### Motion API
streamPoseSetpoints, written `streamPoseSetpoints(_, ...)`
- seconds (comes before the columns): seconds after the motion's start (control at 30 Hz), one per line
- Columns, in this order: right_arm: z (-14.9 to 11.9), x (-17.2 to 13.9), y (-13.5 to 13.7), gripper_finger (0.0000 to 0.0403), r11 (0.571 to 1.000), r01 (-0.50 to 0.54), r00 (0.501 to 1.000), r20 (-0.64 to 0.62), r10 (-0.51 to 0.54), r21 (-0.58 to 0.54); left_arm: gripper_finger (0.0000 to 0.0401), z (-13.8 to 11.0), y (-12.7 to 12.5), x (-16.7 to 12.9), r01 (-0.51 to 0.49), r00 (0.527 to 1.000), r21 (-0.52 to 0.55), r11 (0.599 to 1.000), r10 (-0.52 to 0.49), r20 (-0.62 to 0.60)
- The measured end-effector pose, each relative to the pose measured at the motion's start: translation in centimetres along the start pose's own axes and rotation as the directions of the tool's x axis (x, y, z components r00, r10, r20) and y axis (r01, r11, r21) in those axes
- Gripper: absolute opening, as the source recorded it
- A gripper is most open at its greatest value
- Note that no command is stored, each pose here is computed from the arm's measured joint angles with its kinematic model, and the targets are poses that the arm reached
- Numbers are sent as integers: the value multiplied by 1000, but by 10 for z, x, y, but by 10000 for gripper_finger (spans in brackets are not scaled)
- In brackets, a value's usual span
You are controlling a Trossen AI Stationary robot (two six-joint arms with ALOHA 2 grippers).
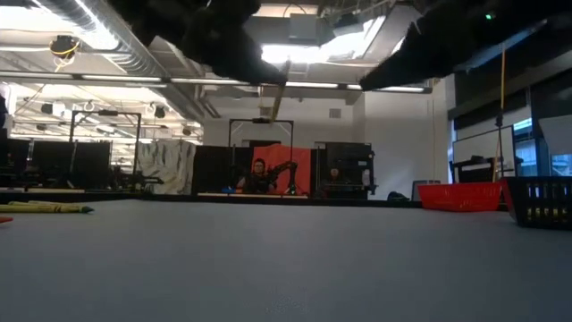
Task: Sort crayons
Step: Put the yellow green crayon into the black basket
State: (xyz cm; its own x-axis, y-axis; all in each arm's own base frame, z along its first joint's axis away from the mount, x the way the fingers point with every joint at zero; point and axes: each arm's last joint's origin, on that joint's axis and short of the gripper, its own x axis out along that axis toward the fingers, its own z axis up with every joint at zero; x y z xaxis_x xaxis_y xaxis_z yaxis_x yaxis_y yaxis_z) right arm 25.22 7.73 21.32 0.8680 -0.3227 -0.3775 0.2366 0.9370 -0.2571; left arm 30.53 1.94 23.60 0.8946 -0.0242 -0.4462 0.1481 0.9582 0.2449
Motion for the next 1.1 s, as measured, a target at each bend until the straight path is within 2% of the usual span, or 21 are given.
streamPoseSetpoints(0.1,5,8,-6,213,1000,-14,998,66,13,17,8,4,-10,1,0,996,24,1000,-2,93)
streamPoseSetpoints(0.27,5,29,1,207,992,-110,982,151,118,-61,8,3,-21,5,-7,978,40,999,-1,209)
streamPoseSetpoints(0.43,10,52,4,204,993,-82,971,216,100,-90,8,13,-25,10,-13,951,34,999,2,308)
streamPoseSetpoints(0.63,21,70,7,196,991,-104,967,226,121,-84,8,12,-31,11,7,955,38,999,-18,297)
streamPoseSetpoints(0.73,22,70,7,160,989,-115,965,224,134,-92,8,11,-33,11,15,958,40,999,-26,285)
streamPoseSetpoints(0.97,26,66,10,25,987,-114,960,244,140,-117,8,10,-34,11,17,964,42,999,-28,264)
streamPoseSetpoints(1.03,25,66,10,13,986,-117,960,241,143,-119,8,10,-35,11,24,964,44,999,-35,263)
streamPoseSetpoints(1.1,25,66,10,23,984,-127,959,239,154,-123,10,10,-37,11,28,964,46,999,-39,262)
